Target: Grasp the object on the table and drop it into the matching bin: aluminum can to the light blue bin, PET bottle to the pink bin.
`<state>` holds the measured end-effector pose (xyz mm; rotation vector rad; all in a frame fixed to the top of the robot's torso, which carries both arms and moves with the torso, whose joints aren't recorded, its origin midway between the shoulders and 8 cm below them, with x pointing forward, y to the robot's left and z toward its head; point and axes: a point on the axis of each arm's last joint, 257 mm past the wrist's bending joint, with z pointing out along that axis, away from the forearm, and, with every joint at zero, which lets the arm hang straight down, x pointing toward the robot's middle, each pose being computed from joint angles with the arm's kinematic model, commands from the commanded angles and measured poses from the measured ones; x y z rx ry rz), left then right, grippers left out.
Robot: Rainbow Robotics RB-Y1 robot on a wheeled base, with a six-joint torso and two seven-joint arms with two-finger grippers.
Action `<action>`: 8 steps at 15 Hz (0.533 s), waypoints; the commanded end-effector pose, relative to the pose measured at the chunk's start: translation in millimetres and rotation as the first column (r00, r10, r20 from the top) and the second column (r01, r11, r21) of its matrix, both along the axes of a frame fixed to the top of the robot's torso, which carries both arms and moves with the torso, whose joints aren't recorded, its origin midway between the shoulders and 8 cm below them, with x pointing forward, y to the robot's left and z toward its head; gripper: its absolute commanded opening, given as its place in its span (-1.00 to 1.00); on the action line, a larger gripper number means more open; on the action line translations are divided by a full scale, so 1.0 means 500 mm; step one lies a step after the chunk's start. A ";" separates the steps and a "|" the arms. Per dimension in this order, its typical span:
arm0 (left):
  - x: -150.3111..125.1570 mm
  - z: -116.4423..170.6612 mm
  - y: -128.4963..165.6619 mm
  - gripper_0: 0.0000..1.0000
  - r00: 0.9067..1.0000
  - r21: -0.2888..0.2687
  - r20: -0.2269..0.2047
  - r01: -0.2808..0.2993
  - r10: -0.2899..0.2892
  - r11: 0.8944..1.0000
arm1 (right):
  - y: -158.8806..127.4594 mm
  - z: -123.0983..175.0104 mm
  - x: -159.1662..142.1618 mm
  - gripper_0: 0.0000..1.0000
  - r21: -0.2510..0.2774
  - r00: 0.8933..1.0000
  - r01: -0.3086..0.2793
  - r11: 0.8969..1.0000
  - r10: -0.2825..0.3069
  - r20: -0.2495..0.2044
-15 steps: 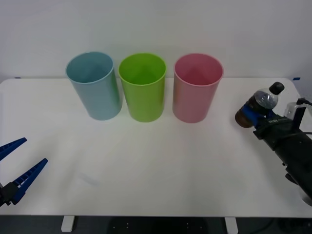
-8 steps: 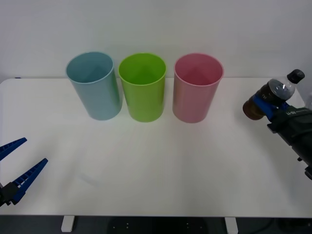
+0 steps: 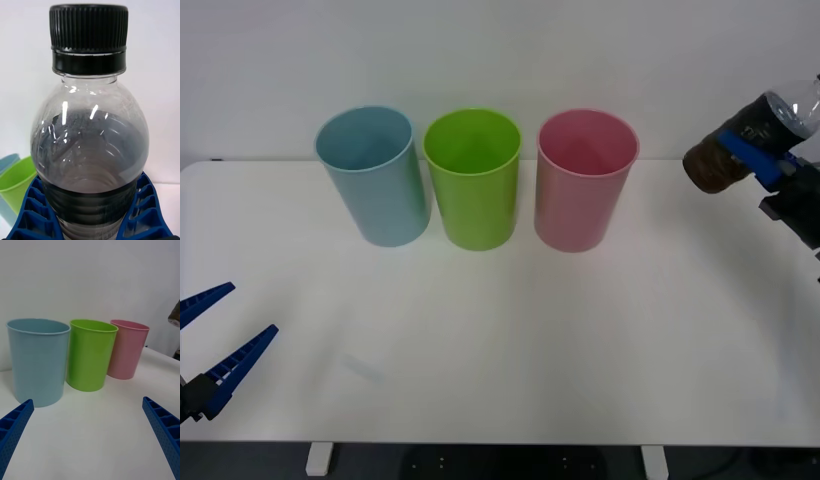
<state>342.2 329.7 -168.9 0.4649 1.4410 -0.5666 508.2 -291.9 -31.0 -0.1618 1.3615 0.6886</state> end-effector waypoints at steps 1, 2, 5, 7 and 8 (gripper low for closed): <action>0.000 0.000 0.000 1.00 1.000 0.000 0.000 0.000 0.000 1.000 | 0.025 0.057 0.005 -1.00 0.001 0.998 -0.058 0.998 0.058 0.028; 0.000 0.000 0.000 1.00 1.000 0.000 0.000 0.000 0.000 1.000 | 0.034 0.073 0.006 -1.00 -0.007 0.996 -0.073 0.997 0.074 0.042; 0.000 0.000 0.000 1.00 1.000 0.000 0.000 0.000 0.000 1.000 | 0.078 0.115 0.013 -1.00 -0.093 0.988 -0.112 0.989 0.121 0.094; 0.000 0.000 0.000 1.00 1.000 0.000 0.000 0.000 0.000 1.000 | 0.100 0.124 0.023 -1.00 -0.149 0.983 -0.131 0.980 0.148 0.110; 0.000 0.000 0.000 1.00 1.000 0.000 0.000 0.000 0.000 1.000 | 0.110 0.123 0.031 -1.00 -0.174 0.980 -0.146 0.974 0.167 0.109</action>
